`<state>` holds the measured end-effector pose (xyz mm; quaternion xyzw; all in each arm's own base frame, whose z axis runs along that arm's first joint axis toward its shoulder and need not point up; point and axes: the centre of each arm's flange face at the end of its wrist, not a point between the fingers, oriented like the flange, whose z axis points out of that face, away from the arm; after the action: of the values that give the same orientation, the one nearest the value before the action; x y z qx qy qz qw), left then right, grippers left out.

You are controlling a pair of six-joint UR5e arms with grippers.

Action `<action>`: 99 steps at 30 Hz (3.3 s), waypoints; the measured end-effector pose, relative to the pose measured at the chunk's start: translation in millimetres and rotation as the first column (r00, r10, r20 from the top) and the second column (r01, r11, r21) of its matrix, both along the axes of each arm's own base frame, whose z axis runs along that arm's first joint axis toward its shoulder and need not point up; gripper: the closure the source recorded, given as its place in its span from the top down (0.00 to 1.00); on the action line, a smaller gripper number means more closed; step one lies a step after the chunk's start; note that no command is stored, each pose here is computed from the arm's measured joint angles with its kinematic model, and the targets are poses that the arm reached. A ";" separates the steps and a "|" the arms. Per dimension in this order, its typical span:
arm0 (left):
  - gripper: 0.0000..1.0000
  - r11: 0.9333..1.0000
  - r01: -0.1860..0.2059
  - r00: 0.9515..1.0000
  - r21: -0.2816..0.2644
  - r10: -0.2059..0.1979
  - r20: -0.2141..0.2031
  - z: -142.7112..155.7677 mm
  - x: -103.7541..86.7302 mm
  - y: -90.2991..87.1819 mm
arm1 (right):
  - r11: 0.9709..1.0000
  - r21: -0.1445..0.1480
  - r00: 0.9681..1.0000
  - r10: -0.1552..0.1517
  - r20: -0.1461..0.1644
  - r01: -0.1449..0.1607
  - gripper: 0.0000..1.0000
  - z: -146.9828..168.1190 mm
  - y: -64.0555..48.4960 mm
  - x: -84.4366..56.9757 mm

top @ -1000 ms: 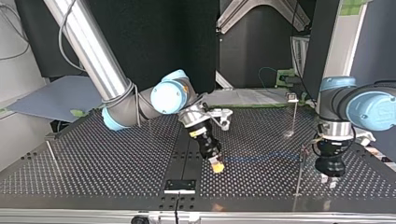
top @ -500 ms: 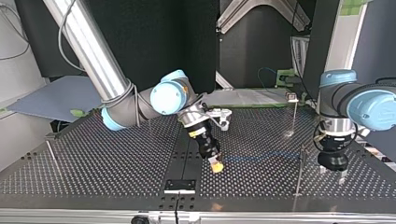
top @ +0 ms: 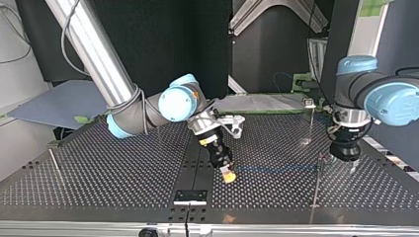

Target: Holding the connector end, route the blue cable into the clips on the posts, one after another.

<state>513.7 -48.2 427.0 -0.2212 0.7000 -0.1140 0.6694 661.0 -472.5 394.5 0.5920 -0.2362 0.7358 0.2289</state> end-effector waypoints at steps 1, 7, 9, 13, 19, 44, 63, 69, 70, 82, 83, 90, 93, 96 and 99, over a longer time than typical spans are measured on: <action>1.00 1.000 -0.003 1.000 -0.002 0.003 -0.010 -0.8 -5.4 -1.7 | 1.000 0.000 1.000 0.000 0.000 0.000 0.00 0.0 -0.1 0.0; 1.00 1.000 0.003 0.998 -0.009 -0.003 -0.059 -5.0 -32.9 -13.5 | 1.000 0.003 1.000 0.000 -0.002 0.000 0.00 -0.4 0.1 -0.3; 1.00 1.000 0.007 0.997 -0.011 -0.008 -0.073 -5.7 -41.2 -17.4 | 1.000 0.004 1.000 0.000 -0.004 0.000 0.00 -0.6 0.2 -0.4; 1.00 1.000 0.021 0.997 -0.015 -0.022 -0.071 2.7 -56.9 -26.4 | 1.000 0.005 1.000 0.000 -0.005 0.000 0.00 -0.8 0.3 -0.5; 1.00 0.999 0.048 0.998 0.005 -0.048 -0.048 21.0 -75.2 -40.2 | 1.000 0.006 1.000 0.001 -0.007 0.000 0.00 -1.1 0.9 -0.2; 1.00 0.985 0.107 0.993 0.137 -0.113 0.036 59.8 -111.7 -76.4 | 1.000 0.019 1.000 0.006 -0.017 -0.006 0.00 -2.9 5.3 1.4; 1.00 0.980 0.106 0.994 0.166 -0.108 0.003 47.9 -106.6 -85.8 | 1.000 0.022 1.000 0.004 -0.019 -0.004 0.00 -3.5 4.3 0.3; 1.00 0.980 0.102 0.995 0.169 -0.104 0.002 47.2 -106.0 -85.6 | 1.000 0.024 1.000 0.002 -0.019 -0.001 0.00 -3.8 2.3 -1.1; 1.00 0.981 0.098 0.995 0.169 -0.100 0.002 47.2 -106.0 -85.2 | 1.000 0.024 1.000 0.002 -0.018 -0.001 0.00 -3.9 2.2 -1.2; 1.00 0.982 0.088 0.996 0.170 -0.089 -0.001 46.2 -105.0 -83.7 | 1.000 0.026 1.000 -0.005 -0.016 0.006 0.00 -4.5 -3.2 -4.6; 1.00 0.982 0.088 0.996 0.170 -0.089 -0.001 46.1 -104.9 -83.7 | 1.000 0.027 1.000 -0.006 -0.015 0.006 0.00 -4.5 -3.5 -4.8; 1.00 0.982 0.087 0.996 0.168 -0.088 0.000 45.8 -104.5 -83.5 | 1.000 0.027 1.000 -0.007 -0.014 0.008 0.00 -4.4 -4.7 -5.5; 1.00 0.982 0.087 0.996 0.167 -0.088 0.000 45.6 -104.4 -83.5 | 1.000 0.027 1.000 -0.007 -0.014 0.008 0.00 -4.5 -4.8 -5.5; 1.00 0.982 0.087 0.996 0.166 -0.088 0.000 45.7 -104.4 -83.5 | 1.000 0.027 1.000 -0.008 -0.014 0.008 0.00 -4.6 -4.9 -5.6; 1.00 0.982 0.087 0.996 0.166 -0.088 -0.001 45.5 -104.3 -83.6 | 1.000 0.028 1.000 -0.008 -0.015 0.008 0.00 -4.7 -4.8 -5.7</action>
<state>409.4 -131.8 472.5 -0.1334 0.7138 -0.0854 0.6822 655.4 -477.3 389.8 0.5995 -0.2470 0.7272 0.2253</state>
